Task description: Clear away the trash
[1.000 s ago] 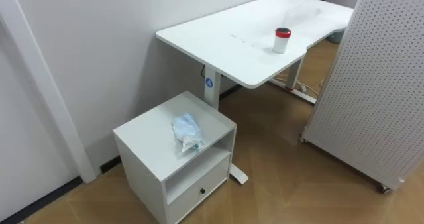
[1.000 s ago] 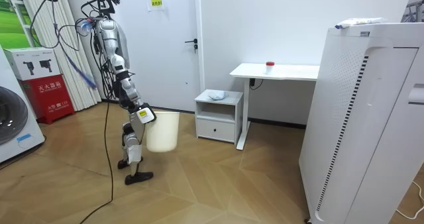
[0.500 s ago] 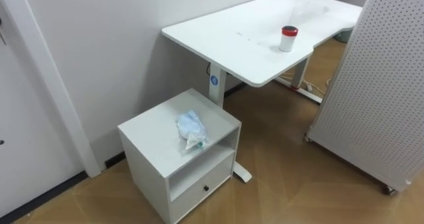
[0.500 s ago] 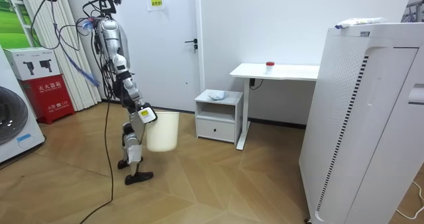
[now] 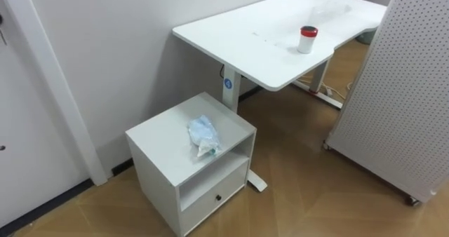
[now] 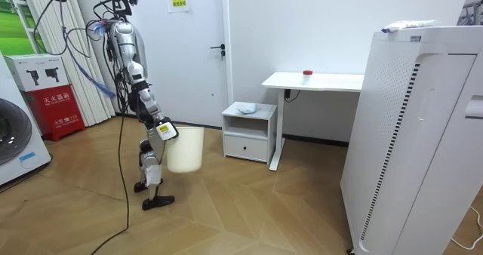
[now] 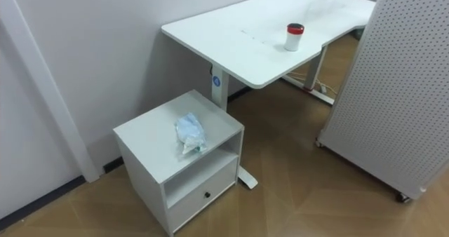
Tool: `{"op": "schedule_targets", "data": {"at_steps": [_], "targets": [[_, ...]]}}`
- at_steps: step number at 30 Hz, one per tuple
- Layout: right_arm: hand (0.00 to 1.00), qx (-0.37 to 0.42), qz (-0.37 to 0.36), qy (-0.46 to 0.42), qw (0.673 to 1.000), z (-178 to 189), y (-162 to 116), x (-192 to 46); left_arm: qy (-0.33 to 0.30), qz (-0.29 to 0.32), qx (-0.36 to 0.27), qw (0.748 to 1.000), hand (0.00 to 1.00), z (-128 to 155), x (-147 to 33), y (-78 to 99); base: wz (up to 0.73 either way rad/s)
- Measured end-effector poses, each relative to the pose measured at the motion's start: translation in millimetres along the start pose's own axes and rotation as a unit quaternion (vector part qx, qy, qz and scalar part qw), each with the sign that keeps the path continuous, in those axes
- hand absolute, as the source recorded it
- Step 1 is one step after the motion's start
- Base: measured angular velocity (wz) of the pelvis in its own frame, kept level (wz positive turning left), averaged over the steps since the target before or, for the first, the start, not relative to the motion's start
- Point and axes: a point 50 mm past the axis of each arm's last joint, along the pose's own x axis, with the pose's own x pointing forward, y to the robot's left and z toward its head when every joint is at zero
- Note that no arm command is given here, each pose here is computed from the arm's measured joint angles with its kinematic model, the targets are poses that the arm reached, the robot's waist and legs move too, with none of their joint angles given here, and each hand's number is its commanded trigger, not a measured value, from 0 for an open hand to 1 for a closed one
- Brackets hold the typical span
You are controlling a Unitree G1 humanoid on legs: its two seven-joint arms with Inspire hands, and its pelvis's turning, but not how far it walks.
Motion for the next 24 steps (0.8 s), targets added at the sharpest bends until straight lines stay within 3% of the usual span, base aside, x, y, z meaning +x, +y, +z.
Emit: {"op": "schedule_targets", "data": {"at_steps": [7, 19, 24], "targets": [[1.0, 0.006, -0.001, -0.002, 1.0, 2.0, -2.2, -0.3, 0.012, 0.005, -0.006, 1.0, 0.0, -4.4, 0.2, 5.2, -0.09], [1.0, 0.039, -0.047, 0.014, 0.998, -7.7, -23.0, -5.7, 0.027, -0.003, -0.014, 1.0, 0.0, -20.7, -1.7, -2.7, -0.13], [1.0, 0.032, -0.05, 0.008, 0.998, -8.1, -20.6, -5.3, -0.016, 0.007, -0.014, 1.0, 0.0, -1.5, -0.4, 0.2, -0.19]]}}
